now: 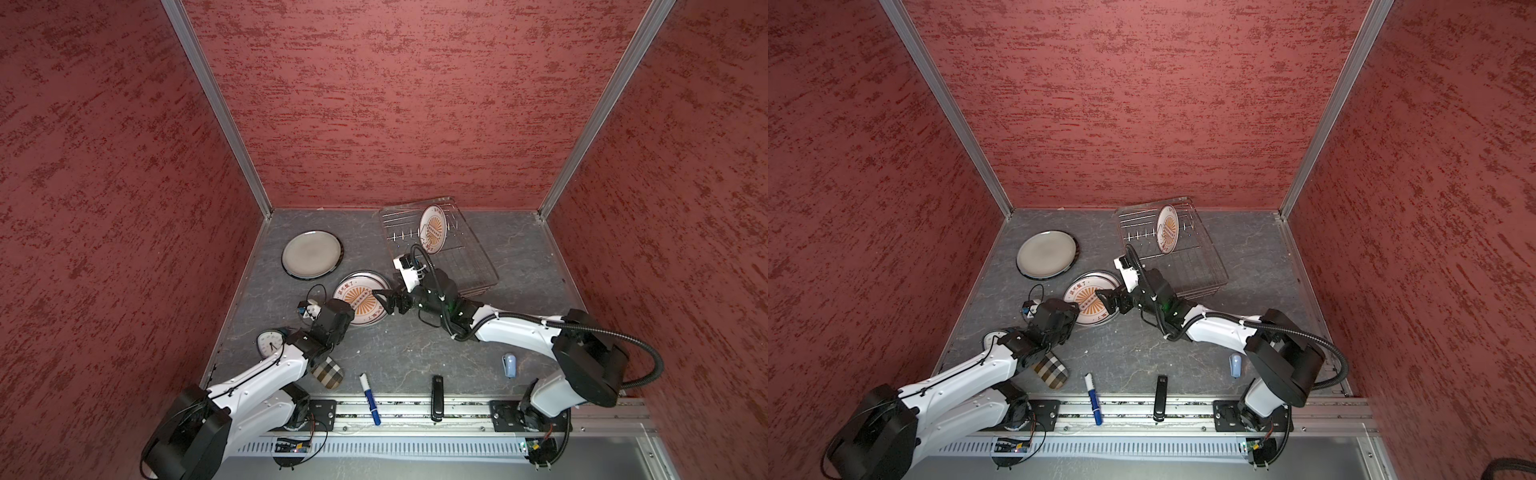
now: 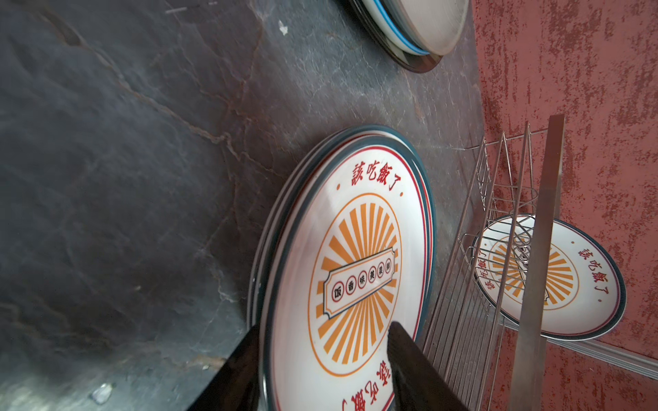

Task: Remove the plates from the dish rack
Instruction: 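Open the left gripper above the stack while the right gripper parks near the rack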

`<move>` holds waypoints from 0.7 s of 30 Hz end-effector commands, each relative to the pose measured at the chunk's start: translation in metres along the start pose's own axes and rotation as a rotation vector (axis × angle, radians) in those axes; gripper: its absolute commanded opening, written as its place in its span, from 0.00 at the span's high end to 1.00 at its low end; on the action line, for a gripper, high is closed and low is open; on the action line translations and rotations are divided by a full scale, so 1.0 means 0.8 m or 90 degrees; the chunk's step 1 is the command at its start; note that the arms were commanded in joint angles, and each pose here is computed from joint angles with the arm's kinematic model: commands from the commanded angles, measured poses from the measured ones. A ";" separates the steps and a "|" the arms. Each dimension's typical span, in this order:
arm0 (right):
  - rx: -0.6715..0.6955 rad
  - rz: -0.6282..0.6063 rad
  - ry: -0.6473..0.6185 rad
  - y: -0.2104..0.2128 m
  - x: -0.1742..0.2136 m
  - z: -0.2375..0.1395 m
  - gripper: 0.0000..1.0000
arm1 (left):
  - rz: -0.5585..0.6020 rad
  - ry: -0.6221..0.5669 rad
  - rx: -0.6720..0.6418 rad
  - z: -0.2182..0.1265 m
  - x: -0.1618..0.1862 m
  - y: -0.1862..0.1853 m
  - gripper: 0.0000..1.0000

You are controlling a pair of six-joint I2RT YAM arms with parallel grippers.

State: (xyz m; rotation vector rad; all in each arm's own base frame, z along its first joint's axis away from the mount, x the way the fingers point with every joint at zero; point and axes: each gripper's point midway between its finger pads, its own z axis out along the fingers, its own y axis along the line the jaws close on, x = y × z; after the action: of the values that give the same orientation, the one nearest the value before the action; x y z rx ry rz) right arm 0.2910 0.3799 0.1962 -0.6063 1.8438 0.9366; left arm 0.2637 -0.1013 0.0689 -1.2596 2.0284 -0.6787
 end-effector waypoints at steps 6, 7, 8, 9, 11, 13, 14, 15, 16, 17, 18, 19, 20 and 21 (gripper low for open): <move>0.001 -0.001 -0.017 0.001 -0.004 0.006 0.03 | 0.010 -0.002 0.009 -0.004 0.005 -0.002 0.46; 0.002 0.001 -0.018 0.000 -0.005 0.007 0.03 | 0.008 -0.003 0.000 -0.005 0.005 0.001 0.46; 0.002 0.001 -0.017 0.000 -0.004 0.007 0.03 | 0.004 -0.011 -0.003 -0.005 0.002 0.003 0.46; 0.001 0.003 -0.016 0.001 -0.003 0.007 0.03 | 0.000 -0.022 -0.004 -0.005 -0.004 0.005 0.46; -0.004 0.003 -0.016 0.002 -0.003 0.007 0.03 | -0.011 -0.016 0.008 -0.002 -0.003 0.006 0.46; -0.003 0.003 -0.015 0.001 -0.001 0.008 0.03 | -0.009 0.002 0.023 0.000 0.006 0.004 0.46; -0.001 0.003 -0.015 0.001 -0.002 0.008 0.03 | -0.008 0.000 0.017 0.000 0.005 0.005 0.46; 0.000 0.004 -0.014 0.001 -0.003 0.009 0.03 | -0.005 -0.006 0.010 -0.001 0.003 0.004 0.46; -0.002 0.003 -0.014 0.001 -0.003 0.009 0.03 | -0.003 -0.017 -0.002 -0.003 -0.001 0.006 0.46; -0.004 0.004 -0.013 0.002 -0.002 0.008 0.03 | -0.001 -0.025 -0.006 -0.005 -0.005 0.007 0.45; -0.004 0.004 -0.014 0.002 -0.002 0.008 0.03 | 0.003 -0.027 -0.004 -0.006 -0.006 0.006 0.45; -0.002 0.004 -0.014 0.001 -0.001 0.006 0.03 | 0.004 -0.028 -0.001 -0.006 -0.007 0.005 0.44; -0.001 0.004 -0.014 0.001 -0.001 0.006 0.03 | 0.005 -0.027 0.002 -0.006 -0.007 0.005 0.44; 0.000 0.002 -0.016 0.000 -0.002 0.005 0.03 | 0.006 -0.025 0.007 -0.006 -0.007 0.004 0.44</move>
State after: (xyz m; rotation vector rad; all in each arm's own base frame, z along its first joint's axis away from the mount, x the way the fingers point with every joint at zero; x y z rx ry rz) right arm 0.2923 0.3815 0.1880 -0.6058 1.8608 0.9340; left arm 0.2573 -0.0990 0.0640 -1.2626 2.0201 -0.6674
